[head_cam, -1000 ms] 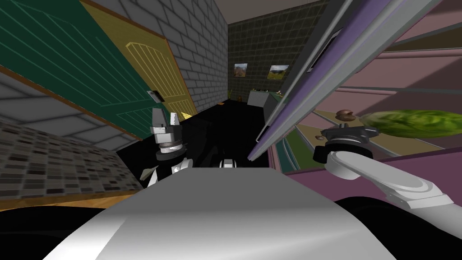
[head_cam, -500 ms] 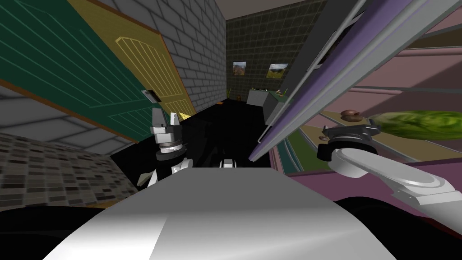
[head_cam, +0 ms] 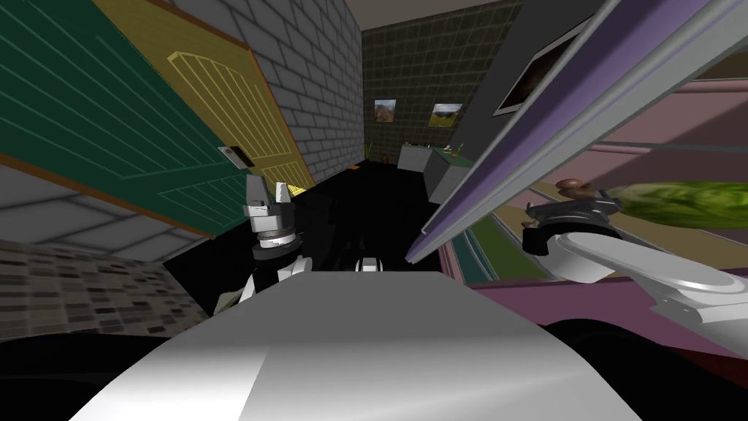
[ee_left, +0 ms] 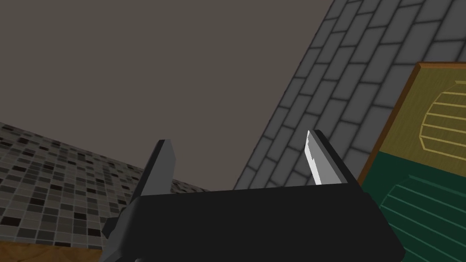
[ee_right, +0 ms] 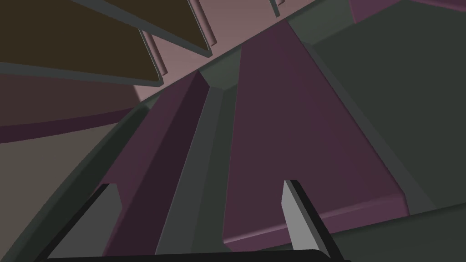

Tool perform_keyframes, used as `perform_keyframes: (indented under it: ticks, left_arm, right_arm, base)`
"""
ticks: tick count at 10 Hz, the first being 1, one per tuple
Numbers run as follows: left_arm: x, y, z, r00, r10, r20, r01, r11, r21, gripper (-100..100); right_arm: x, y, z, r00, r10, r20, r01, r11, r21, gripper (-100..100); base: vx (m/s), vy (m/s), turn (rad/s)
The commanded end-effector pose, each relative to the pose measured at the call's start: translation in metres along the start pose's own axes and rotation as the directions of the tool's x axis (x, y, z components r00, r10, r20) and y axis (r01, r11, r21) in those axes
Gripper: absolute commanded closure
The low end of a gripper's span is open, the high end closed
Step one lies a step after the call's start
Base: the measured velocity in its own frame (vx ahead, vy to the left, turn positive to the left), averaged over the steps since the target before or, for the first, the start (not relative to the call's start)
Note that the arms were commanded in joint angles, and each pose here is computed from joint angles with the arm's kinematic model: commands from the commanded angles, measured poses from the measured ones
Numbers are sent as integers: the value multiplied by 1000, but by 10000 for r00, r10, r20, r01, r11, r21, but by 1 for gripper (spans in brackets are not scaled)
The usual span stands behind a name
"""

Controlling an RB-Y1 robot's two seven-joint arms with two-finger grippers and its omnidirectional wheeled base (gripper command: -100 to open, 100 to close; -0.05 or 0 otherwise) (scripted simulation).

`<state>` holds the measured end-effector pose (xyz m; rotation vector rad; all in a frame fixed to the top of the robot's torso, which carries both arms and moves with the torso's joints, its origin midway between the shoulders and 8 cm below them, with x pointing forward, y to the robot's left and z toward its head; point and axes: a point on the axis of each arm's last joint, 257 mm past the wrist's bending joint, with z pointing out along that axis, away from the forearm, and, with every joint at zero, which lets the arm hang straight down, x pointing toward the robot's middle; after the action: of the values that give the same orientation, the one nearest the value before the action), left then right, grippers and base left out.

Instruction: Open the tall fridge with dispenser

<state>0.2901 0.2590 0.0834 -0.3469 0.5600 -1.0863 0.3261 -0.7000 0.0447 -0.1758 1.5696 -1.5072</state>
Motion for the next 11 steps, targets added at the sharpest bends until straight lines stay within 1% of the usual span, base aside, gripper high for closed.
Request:
perform_keyframes:
  ticks: [1, 6, 7, 10, 11]
  left_arm:
    - [0, 0, 0, 10000, 0, 0, 0, 10000, 0, 0]
    - [0, 0, 0, 10000, 0, 0, 0, 10000, 0, 0]
    - [0, 0, 0, 10000, 0, 0, 0, 10000, 0, 0]
    - [0, 0, 0, 10000, 0, 0, 0, 10000, 0, 0]
    - [0, 0, 0, 10000, 0, 0, 0, 10000, 0, 0]
  right_arm:
    - [0, -1, 11, 9996, -213, -183, 208, 9993, -302, -100]
    - [-1, -6, 34, 9978, -486, -458, 446, 9954, -842, -100]
    - [0, -5, 34, 9978, -418, -523, 370, 9954, -884, -100]
    - [-1, -11, 48, 9967, -459, -667, 379, 9924, -1172, -100]
    - [1, -10, 48, 9966, -385, -732, 294, 9922, -1214, -100]
  base:
    - [91, 147, -66]
    - [101, 133, -82]
    - [67, 115, -29]
    - [67, 110, -63]
    - [86, 97, -40]
